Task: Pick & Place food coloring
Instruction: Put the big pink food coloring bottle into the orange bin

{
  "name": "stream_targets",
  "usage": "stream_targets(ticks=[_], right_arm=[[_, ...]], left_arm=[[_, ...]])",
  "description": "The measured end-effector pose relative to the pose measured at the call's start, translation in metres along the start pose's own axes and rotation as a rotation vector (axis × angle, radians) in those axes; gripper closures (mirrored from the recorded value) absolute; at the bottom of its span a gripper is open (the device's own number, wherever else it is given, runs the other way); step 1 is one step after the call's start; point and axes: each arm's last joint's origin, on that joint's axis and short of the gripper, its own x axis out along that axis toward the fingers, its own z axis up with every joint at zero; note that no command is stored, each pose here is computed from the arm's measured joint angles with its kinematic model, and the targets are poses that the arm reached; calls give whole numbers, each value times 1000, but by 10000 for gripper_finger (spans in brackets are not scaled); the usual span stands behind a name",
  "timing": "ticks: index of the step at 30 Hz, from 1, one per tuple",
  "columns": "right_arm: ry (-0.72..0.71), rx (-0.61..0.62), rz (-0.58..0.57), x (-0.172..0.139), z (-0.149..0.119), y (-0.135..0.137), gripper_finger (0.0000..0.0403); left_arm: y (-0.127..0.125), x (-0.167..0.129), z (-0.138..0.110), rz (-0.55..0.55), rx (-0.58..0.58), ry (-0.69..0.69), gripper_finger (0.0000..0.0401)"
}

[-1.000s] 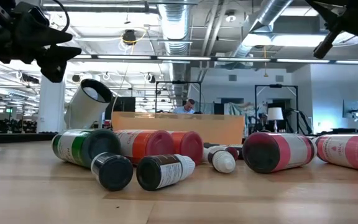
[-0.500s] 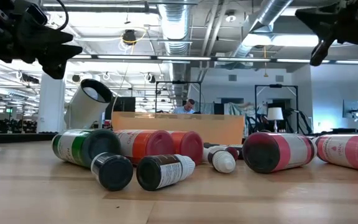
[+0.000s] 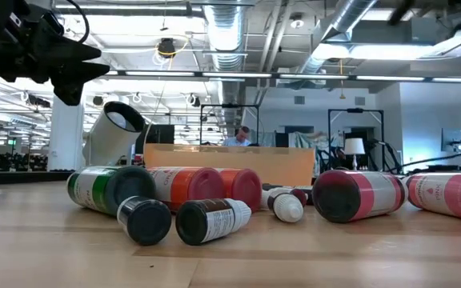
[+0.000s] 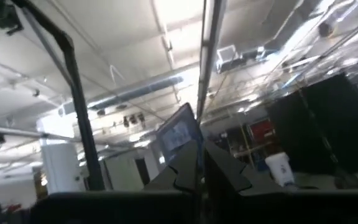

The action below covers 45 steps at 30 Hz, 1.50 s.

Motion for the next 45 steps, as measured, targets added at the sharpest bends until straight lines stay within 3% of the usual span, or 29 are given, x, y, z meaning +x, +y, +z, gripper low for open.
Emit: stream_targets(ticks=[9,12,15,19,23,33,37,45], right_arm=[[443,27,-54,92,-24,20,279],[618,89,-190,115,-36,26,256],[844,137,-401,125,-53,31,243],[1098,205,-644,127,-74,43,239],[1293,276,-791,129,-91,57,242],[1575,387,-1079,125,-136,75,227],[1686,402,-1170,116,-154,81,201],[1794,473,-1192,113,-188,86,155]], left_arm=[[0,0,-1,-4,-17,8,241],[0,0,0,-5,11,5,241],[0,0,-1,-3,40,7,241],[0,0,-1,0,57,9,241],[0,0,-1,0,60,9,241],[0,0,-1,0,87,9,241],[0,0,-1,0,88,10,241],[0,0,-1,-2,89,15,241]])
